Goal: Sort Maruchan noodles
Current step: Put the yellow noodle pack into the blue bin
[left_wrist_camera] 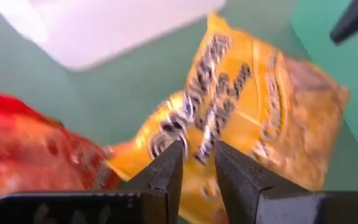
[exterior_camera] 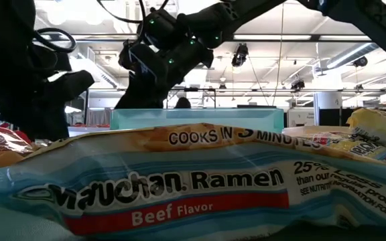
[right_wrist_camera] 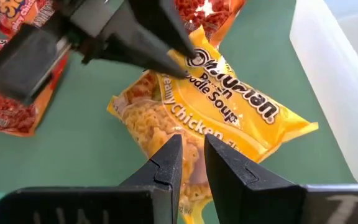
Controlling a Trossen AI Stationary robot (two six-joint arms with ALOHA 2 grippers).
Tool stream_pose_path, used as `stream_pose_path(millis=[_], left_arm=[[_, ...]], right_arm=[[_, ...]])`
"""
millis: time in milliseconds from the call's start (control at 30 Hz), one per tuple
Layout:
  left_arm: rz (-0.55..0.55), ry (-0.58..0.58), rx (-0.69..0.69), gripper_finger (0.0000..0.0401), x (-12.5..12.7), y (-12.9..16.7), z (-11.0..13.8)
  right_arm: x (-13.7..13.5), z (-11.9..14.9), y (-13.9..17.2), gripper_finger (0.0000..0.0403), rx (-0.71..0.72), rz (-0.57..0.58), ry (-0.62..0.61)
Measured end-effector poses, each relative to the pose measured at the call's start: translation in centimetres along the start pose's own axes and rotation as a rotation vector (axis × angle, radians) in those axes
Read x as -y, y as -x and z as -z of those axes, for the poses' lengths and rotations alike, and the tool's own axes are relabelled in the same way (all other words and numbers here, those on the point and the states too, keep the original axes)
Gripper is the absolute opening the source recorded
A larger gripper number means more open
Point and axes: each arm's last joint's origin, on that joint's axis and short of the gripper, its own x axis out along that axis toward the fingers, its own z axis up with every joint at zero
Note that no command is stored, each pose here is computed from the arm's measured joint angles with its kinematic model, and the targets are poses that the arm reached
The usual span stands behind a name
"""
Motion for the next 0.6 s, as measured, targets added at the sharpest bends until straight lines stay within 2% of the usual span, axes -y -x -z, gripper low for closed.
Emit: stream_pose_path(millis=[67,167,333,433,600], left_arm=[[-0.021,-0.005,0.034,0.0076,-0.3,0.0,-0.2],[-0.028,0.049,0.044,0.0076,-0.4,0.2,-0.4],[0.133,0.153,-0.008,0.0076,1.9,1.8,0.0],[0.218,0.119,0.016,0.0076,3.7,2.7,0.1],[0.196,0.072,0.039,0.0076,5.1,2.3,0.3]], right_arm=[[0.0,0.1,0.0,0.0059,-0.012,-0.002,-0.004],[0.0,0.3,0.0,0.0059,-0.029,-0.003,-0.012],[0.0,0.3,0.0,0.0059,-0.032,0.000,0.016],[0.0,0.3,0.0,0.0059,-0.032,0.000,0.060],[0.0,0.4,0.0,0.0059,-0.033,0.001,0.170]])
